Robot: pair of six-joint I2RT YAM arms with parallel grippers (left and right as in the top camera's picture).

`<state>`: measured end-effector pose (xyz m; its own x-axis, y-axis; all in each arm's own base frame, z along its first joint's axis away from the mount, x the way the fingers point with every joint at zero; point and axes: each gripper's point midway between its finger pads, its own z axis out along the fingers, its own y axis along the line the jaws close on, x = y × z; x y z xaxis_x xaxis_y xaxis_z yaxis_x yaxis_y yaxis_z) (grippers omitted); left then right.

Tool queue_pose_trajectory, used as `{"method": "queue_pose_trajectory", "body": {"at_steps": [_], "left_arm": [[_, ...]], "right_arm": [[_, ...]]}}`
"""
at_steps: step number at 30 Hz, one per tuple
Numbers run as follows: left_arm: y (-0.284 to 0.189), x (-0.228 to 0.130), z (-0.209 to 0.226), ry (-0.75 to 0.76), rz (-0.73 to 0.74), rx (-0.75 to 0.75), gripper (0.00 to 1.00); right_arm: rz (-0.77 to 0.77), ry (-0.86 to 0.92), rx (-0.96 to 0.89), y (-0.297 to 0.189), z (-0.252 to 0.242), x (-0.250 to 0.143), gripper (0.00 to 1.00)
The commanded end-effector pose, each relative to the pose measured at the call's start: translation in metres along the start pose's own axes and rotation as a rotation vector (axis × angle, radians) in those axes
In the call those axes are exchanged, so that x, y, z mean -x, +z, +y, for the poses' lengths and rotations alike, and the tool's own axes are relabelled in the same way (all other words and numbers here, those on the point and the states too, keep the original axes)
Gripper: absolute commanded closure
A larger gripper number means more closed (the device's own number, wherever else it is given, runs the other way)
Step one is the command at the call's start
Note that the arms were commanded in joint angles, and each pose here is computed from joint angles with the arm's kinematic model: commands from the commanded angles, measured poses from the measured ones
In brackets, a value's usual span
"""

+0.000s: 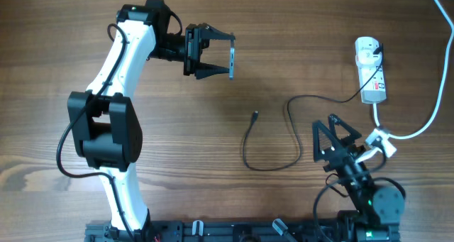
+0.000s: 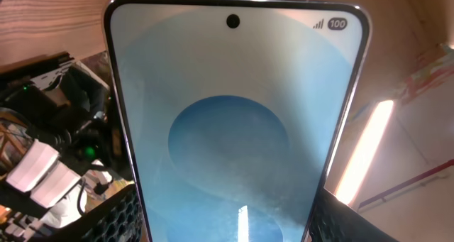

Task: Plug charger to phone and switch on socket
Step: 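Move the right gripper to the phone and grasp its edge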

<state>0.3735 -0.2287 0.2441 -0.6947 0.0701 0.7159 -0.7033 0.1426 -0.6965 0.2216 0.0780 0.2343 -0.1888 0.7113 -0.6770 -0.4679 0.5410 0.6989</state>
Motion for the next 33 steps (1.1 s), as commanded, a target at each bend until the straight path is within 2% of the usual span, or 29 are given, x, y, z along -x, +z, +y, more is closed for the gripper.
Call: {"method": "queue_pose_trajectory", "body": {"at_steps": [1, 2, 4, 6, 7, 9, 10, 12, 13, 16, 18, 20, 23, 24, 26, 27, 29, 33], "left_arm": [[-0.003, -0.025, -0.020, 0.065, 0.032, -0.047, 0.33], [-0.003, -0.025, -0.020, 0.065, 0.032, -0.047, 0.33], [-0.003, -0.025, -0.020, 0.065, 0.032, -0.047, 0.33], [-0.003, -0.025, -0.020, 0.065, 0.032, -0.047, 0.33], [-0.003, -0.025, -0.020, 0.065, 0.032, -0.047, 0.33], [-0.003, -0.025, -0.020, 0.065, 0.032, -0.047, 0.33], [-0.003, -0.025, -0.020, 0.065, 0.032, -0.047, 0.33], [-0.003, -0.025, -0.020, 0.065, 0.032, -0.047, 0.33], [-0.003, -0.025, -0.020, 0.065, 0.032, -0.047, 0.33], [-0.003, -0.025, -0.020, 0.066, 0.032, -0.047, 0.33], [-0.003, -0.025, -0.020, 0.066, 0.032, -0.047, 0.33], [-0.003, -0.025, -0.020, 0.066, 0.032, -0.047, 0.33], [-0.003, -0.025, -0.020, 0.066, 0.032, -0.047, 0.33], [-0.003, -0.025, -0.020, 0.066, 0.032, -0.047, 0.33], [-0.003, -0.025, -0.020, 0.066, 0.032, -0.047, 0.33], [-0.003, -0.025, -0.020, 0.066, 0.032, -0.047, 0.33], [-0.003, -0.025, -0.020, 0.066, 0.032, -0.047, 0.33], [-0.003, -0.025, -0.020, 0.066, 0.032, -0.047, 0.33]], "right_arm": [[0.036, -0.027, 0.141, -0.002, 0.049, 0.012, 0.00], [0.050, -0.099, 0.117, -0.001, 0.060, 0.021, 0.00], [0.163, -0.228, -0.055, 0.005, 0.062, 0.035, 0.00], [0.329, -0.280, -0.243, 0.016, 0.050, 0.045, 0.00], [0.402, -0.244, -0.259, 0.026, 0.053, 0.046, 0.00], [0.550, -0.087, -0.130, 0.044, 0.079, 0.034, 0.00], [0.635, 0.053, -0.057, 0.050, 0.089, 0.022, 0.00], [0.698, 0.227, -0.071, 0.060, 0.082, 0.012, 0.00], [0.751, 0.177, 0.071, 0.064, 0.097, 0.009, 0.00], [0.763, 0.193, 0.049, 0.069, 0.102, 0.016, 0.01], [0.728, 0.102, -0.116, 0.069, 0.098, 0.030, 0.01], [0.718, -0.037, -0.416, 0.059, 0.078, 0.050, 0.01], [0.783, -0.170, -0.736, 0.046, 0.064, 0.069, 0.01], [0.828, -0.199, -0.782, 0.050, 0.063, 0.068, 0.00], [0.852, -0.141, -0.734, 0.065, 0.072, 0.060, 0.00], [0.878, -0.105, -0.639, 0.076, 0.084, 0.051, 0.00], [0.949, -0.147, -0.376, 0.101, 0.118, 0.033, 0.01], [1.081, -0.281, -0.468, 0.122, 0.119, -0.017, 0.01]]}}
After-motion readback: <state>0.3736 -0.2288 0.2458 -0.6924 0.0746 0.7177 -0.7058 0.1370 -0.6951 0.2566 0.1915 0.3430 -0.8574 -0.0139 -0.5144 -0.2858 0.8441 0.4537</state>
